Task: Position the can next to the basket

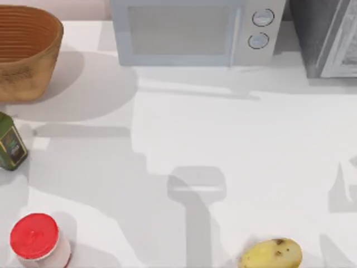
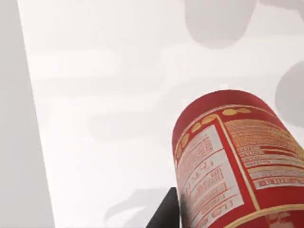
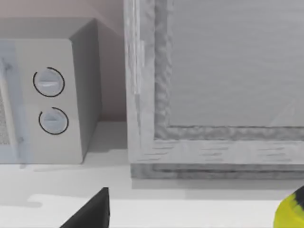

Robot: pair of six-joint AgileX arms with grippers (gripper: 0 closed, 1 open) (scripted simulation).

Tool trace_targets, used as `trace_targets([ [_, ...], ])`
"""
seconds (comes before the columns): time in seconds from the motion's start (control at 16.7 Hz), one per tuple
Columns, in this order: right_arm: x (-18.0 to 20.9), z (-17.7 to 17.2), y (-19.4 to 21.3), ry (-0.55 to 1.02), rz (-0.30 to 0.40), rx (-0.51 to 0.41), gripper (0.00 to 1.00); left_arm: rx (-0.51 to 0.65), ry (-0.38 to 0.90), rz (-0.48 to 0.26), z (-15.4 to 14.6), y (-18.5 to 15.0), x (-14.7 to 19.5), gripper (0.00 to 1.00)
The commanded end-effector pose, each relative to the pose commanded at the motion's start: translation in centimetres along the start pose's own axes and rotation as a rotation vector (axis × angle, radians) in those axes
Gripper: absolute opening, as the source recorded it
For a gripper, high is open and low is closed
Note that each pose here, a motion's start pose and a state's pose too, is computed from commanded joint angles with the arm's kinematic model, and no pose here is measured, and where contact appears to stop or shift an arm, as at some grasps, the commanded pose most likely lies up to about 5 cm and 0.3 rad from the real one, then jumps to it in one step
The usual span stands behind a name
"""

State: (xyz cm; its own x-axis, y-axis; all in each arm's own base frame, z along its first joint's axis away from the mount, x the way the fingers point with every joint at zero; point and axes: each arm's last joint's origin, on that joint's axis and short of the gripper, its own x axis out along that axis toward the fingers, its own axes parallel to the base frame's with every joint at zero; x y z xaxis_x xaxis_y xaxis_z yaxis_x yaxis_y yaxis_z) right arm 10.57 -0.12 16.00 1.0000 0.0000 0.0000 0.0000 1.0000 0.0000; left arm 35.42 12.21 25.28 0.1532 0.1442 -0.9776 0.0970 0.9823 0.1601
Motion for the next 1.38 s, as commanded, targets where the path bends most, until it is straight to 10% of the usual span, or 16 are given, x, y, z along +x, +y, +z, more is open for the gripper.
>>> trace_targets([
  [0.3,0.0,0.0,0.0,0.0,0.0,0.0,1.0,-0.087,0.138,-0.142,-1.2,0.2,7.1,0.0],
  [1.38,0.0,0.0,0.0,0.0,0.0,0.0,1.0,-0.089,0.141,-0.148,-1.3,-0.1,8.1,0.0],
])
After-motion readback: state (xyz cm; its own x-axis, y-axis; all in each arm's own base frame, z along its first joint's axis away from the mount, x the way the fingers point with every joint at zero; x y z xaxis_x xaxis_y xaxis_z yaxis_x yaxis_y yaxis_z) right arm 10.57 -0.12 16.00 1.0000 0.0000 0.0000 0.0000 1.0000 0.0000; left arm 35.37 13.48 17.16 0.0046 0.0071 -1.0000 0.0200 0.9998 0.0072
